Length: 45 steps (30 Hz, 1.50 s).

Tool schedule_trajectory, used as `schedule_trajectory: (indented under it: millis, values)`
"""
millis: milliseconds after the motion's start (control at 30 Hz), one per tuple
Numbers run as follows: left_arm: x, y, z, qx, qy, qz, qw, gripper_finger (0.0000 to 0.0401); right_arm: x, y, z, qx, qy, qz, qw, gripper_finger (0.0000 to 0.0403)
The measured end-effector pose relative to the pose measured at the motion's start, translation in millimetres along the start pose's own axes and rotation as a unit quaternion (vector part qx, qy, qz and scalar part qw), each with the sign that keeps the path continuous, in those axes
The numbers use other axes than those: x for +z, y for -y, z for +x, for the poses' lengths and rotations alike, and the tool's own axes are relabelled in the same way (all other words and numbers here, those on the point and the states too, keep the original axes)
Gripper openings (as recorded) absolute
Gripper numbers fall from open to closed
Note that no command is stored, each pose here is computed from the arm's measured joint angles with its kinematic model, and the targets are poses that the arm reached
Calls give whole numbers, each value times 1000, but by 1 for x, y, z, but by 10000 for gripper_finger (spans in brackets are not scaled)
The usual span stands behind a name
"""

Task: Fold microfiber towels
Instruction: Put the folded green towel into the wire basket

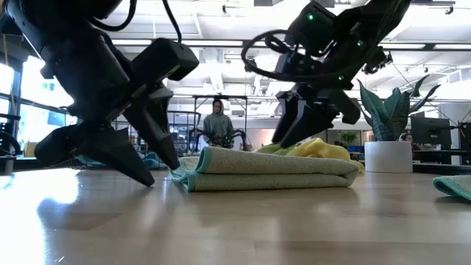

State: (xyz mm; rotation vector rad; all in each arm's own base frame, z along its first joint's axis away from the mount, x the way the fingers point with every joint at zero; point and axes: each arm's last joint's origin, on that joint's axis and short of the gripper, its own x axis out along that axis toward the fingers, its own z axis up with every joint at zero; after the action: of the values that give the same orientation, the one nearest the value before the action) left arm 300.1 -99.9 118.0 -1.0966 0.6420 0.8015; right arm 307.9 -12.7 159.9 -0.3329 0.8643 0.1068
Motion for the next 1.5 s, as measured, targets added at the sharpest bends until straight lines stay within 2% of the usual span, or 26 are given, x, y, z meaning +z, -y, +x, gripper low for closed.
schedule_trajectory:
  millis: [133, 367, 533, 1133, 1200, 1300, 1400, 1500]
  values:
    - [0, 0, 0, -1, 7, -2, 1000, 178, -3, -1, 0, 5, -17, 53, 998, 173]
    - [1, 0, 0, -4, 24, -44, 999, 185, -3, -1, 0, 3, -14, 148, 989, 173]
    - [3, 2, 0, -16, 56, -58, 997, 184, -2, -1, 0, 2, -13, 183, 983, 173]
    - [4, 6, -1, -36, 78, -70, 994, 185, -2, -1, 0, 3, -13, 182, 983, 173]
    - [4, 4, -1, -33, 81, -89, 992, 187, -2, -1, 0, 3, -13, 182, 983, 173]
    - [3, 2, -1, -29, 87, -119, 989, 203, -2, -1, 0, 3, -13, 182, 983, 173]
    - [1, 1, 2, -29, 90, -124, 988, 227, -2, -1, 0, 3, -13, 182, 983, 173]
    - [-1, -1, 12, -33, 99, -160, 982, 250, -2, -1, 0, 3, -13, 182, 983, 173]
